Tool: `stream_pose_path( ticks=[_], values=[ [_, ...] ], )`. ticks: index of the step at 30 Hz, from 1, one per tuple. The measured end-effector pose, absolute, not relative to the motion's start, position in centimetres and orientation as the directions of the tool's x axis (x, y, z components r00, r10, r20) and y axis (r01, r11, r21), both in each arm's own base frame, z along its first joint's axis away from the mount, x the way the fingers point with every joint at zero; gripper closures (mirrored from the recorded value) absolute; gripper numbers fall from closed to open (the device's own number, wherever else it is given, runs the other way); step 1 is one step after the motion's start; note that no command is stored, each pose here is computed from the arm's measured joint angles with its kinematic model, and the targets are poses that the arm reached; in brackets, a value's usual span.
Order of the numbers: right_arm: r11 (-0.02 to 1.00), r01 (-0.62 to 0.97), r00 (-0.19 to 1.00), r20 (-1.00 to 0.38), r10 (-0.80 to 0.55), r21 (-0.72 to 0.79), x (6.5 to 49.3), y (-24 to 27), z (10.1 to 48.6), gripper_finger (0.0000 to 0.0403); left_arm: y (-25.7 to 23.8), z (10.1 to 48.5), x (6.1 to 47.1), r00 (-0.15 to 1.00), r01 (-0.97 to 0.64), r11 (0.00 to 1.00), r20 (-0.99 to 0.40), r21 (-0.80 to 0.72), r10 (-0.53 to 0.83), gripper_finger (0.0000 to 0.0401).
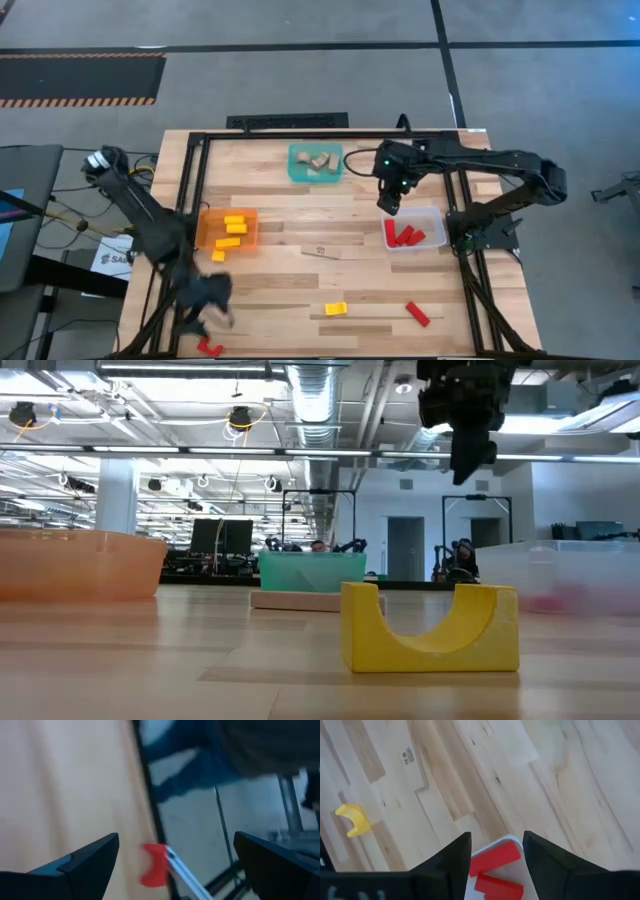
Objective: Sort & place blocks by color
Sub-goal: Put the red block into the white bin
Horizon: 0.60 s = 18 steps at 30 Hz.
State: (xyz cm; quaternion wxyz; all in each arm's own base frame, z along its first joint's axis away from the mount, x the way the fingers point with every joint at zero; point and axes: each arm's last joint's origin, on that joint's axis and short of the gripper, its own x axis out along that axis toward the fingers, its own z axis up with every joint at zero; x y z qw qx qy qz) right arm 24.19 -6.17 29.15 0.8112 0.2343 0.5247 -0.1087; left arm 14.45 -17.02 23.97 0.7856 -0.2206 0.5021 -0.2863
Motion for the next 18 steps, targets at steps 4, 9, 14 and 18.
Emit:
stream_pose_path(
  ticks=[4, 9, 14, 18],
  values=[
    [0.864, 0.430, 0.400, -0.913, 0.078, 0.262, 24.0, -6.1, 28.1, 0.0209, -21.1, 22.1, 13.1, 0.252, 0.229, 0.781, -0.739, -0.581, -0.624, 0.0019],
    [0.863, 0.432, 0.390, -0.917, 0.083, 0.262, 24.1, -6.1, 27.8, 0.0219, -24.3, 20.3, 13.0, 0.268, 0.253, 0.889, -0.855, -0.382, -0.444, 0.0019],
    [0.864, 0.430, 0.395, -0.915, 0.082, 0.263, 24.1, -6.1, 27.8, 0.0229, -27.5, 18.1, 13.2, 0.233, 0.289, 0.902, -0.891, -0.320, -0.390, 0.0019],
    [0.866, 0.426, 0.395, -0.915, 0.082, 0.262, 24.1, -6.1, 27.8, 0.0236, -29.1, 16.7, 13.1, 0.251, 0.250, 0.932, -0.912, -0.263, -0.325, 0.0019]
  ],
)
